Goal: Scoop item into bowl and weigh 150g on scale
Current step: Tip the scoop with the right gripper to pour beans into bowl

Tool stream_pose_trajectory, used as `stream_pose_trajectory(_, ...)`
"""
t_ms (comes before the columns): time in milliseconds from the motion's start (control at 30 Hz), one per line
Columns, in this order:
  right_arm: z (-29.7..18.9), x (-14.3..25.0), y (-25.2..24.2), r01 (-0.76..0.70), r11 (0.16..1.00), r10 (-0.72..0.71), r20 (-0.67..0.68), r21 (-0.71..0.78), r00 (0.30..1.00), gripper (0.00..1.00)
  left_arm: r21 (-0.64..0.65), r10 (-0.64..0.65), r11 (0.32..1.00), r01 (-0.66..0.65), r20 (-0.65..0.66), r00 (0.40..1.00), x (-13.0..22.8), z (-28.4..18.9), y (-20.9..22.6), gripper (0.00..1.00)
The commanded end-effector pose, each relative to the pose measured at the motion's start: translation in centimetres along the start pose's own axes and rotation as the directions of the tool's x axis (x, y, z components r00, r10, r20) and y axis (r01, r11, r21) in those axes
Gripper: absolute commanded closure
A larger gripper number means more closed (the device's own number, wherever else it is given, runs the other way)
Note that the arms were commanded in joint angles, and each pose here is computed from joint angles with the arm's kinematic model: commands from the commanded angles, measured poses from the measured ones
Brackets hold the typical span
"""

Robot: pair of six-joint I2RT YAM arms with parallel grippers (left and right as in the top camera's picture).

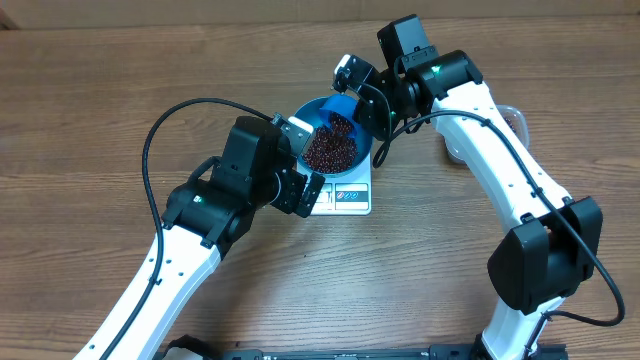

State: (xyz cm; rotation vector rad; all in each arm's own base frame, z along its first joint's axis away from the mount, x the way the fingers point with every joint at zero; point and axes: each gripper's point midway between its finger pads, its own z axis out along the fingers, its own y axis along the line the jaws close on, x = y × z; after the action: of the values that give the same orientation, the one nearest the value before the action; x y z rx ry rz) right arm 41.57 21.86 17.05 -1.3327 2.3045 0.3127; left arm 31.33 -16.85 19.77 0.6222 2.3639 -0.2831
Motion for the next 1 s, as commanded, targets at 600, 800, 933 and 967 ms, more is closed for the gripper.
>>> stream_pose_trajectory(600,-3.3,-1.8,0.5,0.193,0.964,-0.183,-0.071,0.183,0.981,0.96,-0.008,0.015,1.000,-0.015,0.003,1.000,-0.1,0.0,0.3,0.00)
stream_pose_trajectory(800,-3.2,-1.9,0.7,0.219,0.954,-0.203,-0.095,0.203,0.975,0.96,-0.008,0.015,1.000,-0.015,0.003,1.000,-0.1,0.0,0.3,0.00)
stream_pose_trajectory(933,-3.2,-2.1,0.9,0.223,0.954,-0.207,-0.094,0.201,0.974,0.96,-0.007,0.015,1.000,-0.015,0.003,1.000,-0.1,0.0,0.3,0.01)
stream_pose_trajectory(967,-3.2,-2.1,1.0,0.223,0.954,-0.208,-0.094,0.200,0.974,0.96,-0.008,0.015,1.000,-0.015,0.003,1.000,-0.1,0.0,0.3,0.00)
